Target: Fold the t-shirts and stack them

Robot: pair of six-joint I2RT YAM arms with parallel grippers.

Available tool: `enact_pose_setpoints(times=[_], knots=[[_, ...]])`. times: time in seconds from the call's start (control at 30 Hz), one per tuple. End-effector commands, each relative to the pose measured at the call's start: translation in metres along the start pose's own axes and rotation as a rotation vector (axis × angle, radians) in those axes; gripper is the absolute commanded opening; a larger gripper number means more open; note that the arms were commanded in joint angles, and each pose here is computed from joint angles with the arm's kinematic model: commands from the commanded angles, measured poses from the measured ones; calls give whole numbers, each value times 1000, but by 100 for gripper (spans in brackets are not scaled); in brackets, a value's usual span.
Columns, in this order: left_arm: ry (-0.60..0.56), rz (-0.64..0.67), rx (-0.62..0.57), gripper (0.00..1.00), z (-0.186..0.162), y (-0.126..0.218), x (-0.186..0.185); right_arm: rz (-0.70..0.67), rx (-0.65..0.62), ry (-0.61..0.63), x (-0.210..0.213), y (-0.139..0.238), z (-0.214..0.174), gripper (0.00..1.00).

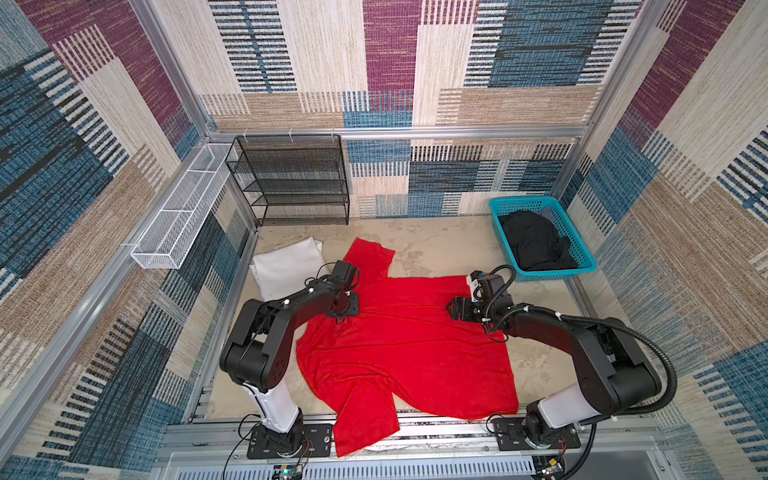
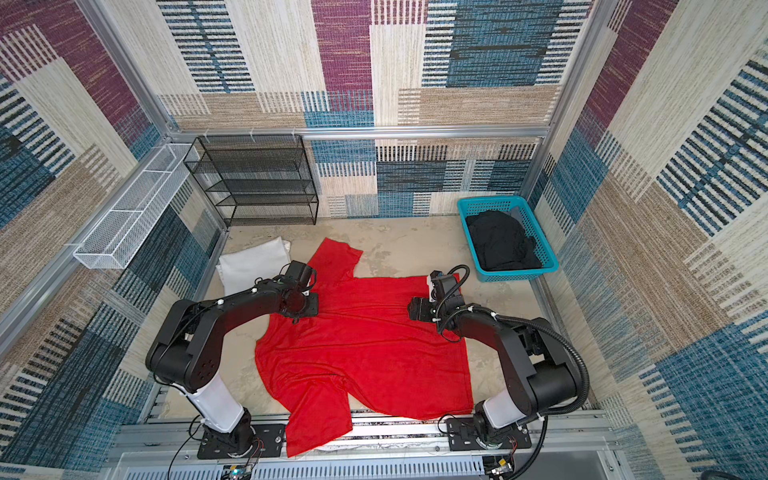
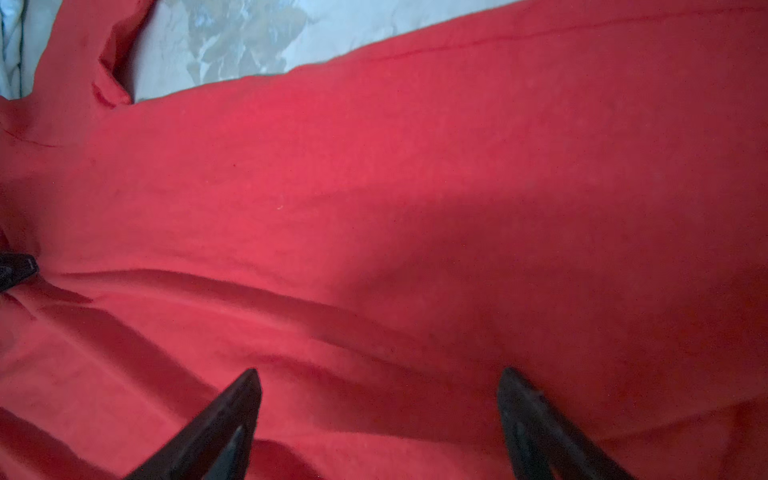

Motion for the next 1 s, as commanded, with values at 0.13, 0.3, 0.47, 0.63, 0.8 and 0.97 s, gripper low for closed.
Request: enact_pose_setpoints(times=[0.13, 0.3, 0.47, 0.63, 0.8, 0.97], knots=[[-1, -61, 30, 43, -19, 54, 1, -33, 14, 2, 5, 36, 13, 93], [-64, -48, -170, 45, 49, 79, -22, -94, -80, 26, -8, 45, 70, 93], [-85, 16, -232, 44, 126, 47, -41, -153, -77, 34, -32, 25, 92, 88], [-79, 42, -227, 43, 176, 3, -52, -149, -69, 34, -40, 11, 92, 87], [-35, 5, -199, 43, 207, -34, -54, -148, -69, 48, -43, 4, 89, 87], [0, -17, -156, 43, 223, -56, -56, -140, -58, 41, -46, -1, 87, 87]])
Point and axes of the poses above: each gripper's point midway between its finger pads, its own y axis back along the fingers, its own x axis along the line the jaws close on, z = x × y, the point moved 4 cm from there along y, back along the fingers, and after that the axes turned 12 degrees about y, right-handed, at the moved point
